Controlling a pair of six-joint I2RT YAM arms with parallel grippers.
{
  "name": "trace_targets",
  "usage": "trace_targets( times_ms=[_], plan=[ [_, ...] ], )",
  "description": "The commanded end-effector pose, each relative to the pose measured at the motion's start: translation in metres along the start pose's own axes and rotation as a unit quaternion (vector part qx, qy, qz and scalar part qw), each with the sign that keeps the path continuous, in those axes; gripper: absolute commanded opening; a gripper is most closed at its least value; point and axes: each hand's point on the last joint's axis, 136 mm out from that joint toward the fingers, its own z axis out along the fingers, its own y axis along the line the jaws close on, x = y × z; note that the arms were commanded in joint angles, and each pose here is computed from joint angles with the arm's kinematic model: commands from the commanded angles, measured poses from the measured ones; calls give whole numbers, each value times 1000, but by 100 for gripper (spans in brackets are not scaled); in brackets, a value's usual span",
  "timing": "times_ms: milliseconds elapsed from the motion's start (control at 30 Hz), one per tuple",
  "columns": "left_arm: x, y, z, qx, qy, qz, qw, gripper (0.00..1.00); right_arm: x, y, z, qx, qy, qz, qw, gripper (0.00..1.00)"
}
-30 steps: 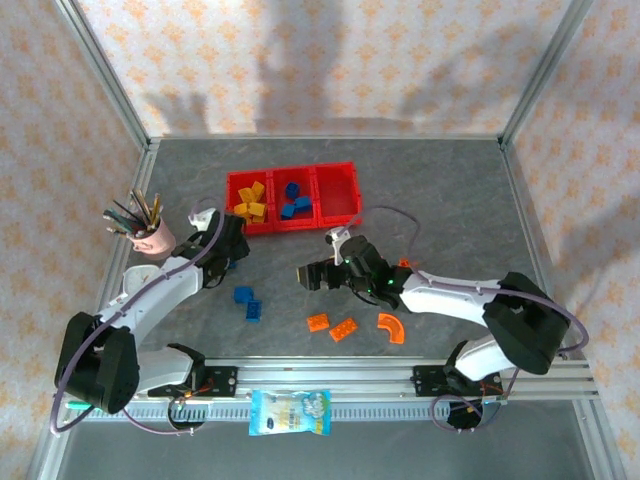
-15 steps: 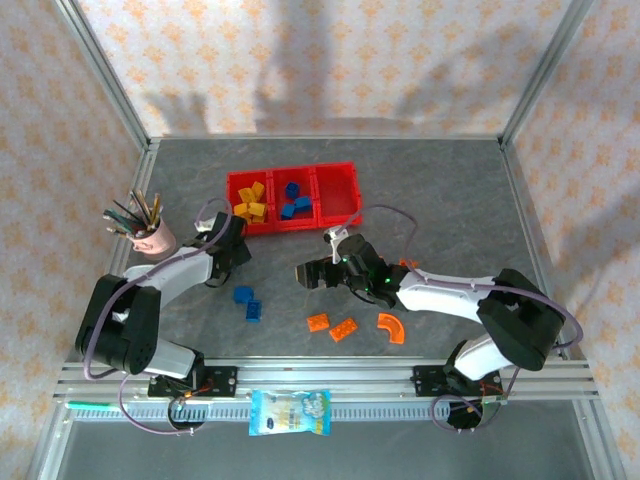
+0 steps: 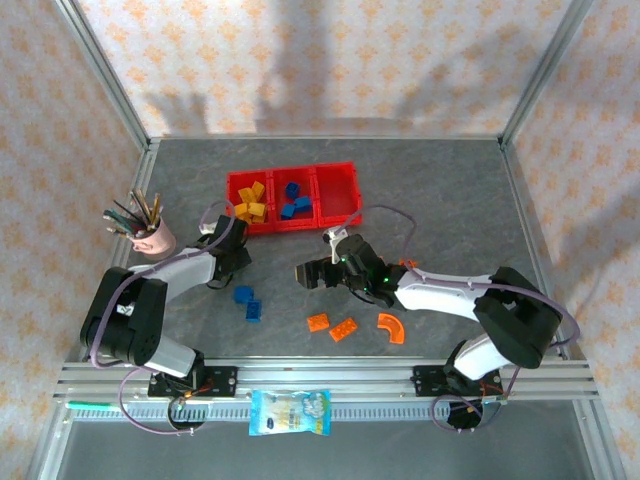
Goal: Sort the legos into containers by color
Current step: Pick up the lego from the middle-left of the table, then place the lego in the container.
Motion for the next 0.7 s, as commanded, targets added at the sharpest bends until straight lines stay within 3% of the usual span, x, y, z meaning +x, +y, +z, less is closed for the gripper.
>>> trace_targets(
  times_ms=[0,367,667],
  plan=[
    [4,3,1,3,10,3,1000,34,-14,5,0,5,-16,-6,1000,100],
    [-25,-14,-61,44,-46,6,998,32,-49,18,-23,-16,-56,0,998,100],
    [-64,-93,-125,118,-97,59,987,33,-72,-9,-41,18,-83,31,996,100]
  ],
)
